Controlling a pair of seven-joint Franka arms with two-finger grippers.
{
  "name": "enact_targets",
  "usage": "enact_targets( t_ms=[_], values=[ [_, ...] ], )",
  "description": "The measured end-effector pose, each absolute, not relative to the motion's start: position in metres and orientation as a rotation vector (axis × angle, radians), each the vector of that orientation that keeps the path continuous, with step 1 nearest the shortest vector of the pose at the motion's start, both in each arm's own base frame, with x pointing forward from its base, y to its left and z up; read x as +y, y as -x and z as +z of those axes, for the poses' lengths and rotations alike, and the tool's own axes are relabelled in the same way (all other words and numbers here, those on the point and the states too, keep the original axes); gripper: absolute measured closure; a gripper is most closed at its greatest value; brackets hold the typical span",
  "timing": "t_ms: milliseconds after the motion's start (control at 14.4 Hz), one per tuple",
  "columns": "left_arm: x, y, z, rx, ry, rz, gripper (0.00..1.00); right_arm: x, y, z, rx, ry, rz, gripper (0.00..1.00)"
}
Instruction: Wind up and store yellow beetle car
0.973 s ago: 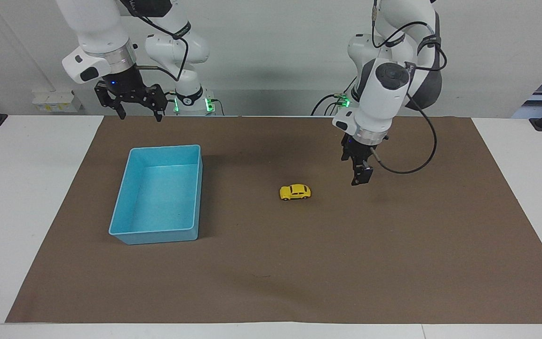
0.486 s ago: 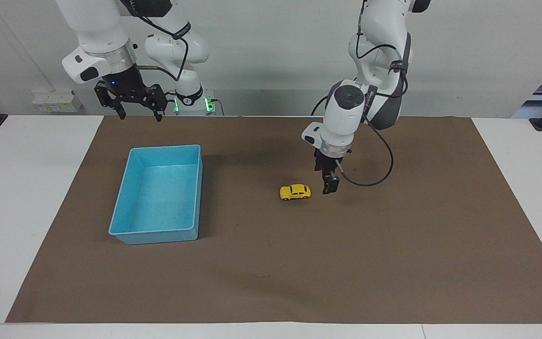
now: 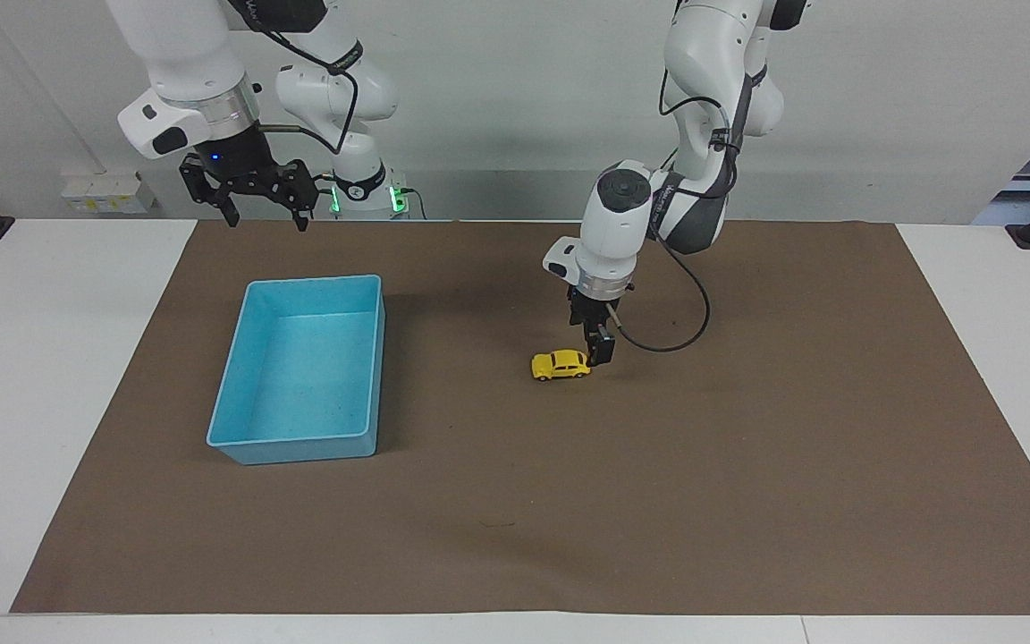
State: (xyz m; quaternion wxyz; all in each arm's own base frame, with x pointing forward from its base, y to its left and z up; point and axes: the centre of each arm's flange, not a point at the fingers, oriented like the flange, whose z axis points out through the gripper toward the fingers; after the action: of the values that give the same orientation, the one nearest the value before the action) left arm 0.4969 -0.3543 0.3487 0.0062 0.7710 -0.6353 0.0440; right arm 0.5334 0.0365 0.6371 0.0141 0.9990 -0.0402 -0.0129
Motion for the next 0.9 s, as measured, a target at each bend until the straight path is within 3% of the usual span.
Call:
enact_targets(
  t_ms=[486, 556, 625, 764, 903],
  values=[
    [-0.379, -0.489, 0.306, -1.944, -2.452, 0.117, 0.01, 0.037, -0.533, 0.637, -0.125, -3.111, -0.040, 0.00],
    [-0.380, -0.490, 0.308, -1.954, -2.451, 0.126, 0.05, 0.037, -0.533, 0.637, -0.125, -3.111, -0.040, 0.00],
    [-0.380, -0.491, 0.310, -1.961, -2.451, 0.132, 0.16, 0.037, -0.533, 0.637, -0.125, -3.111, -0.040, 0.00],
    [-0.381, -0.492, 0.311, -1.963, -2.451, 0.136, 0.22, 0.037, -0.533, 0.637, -0.125, -3.111, -0.040, 0.00],
    [-0.380, -0.492, 0.312, -1.965, -2.452, 0.138, 0.45, 0.037, -0.533, 0.637, -0.125, -3.111, -0.040, 0.00]
  ],
)
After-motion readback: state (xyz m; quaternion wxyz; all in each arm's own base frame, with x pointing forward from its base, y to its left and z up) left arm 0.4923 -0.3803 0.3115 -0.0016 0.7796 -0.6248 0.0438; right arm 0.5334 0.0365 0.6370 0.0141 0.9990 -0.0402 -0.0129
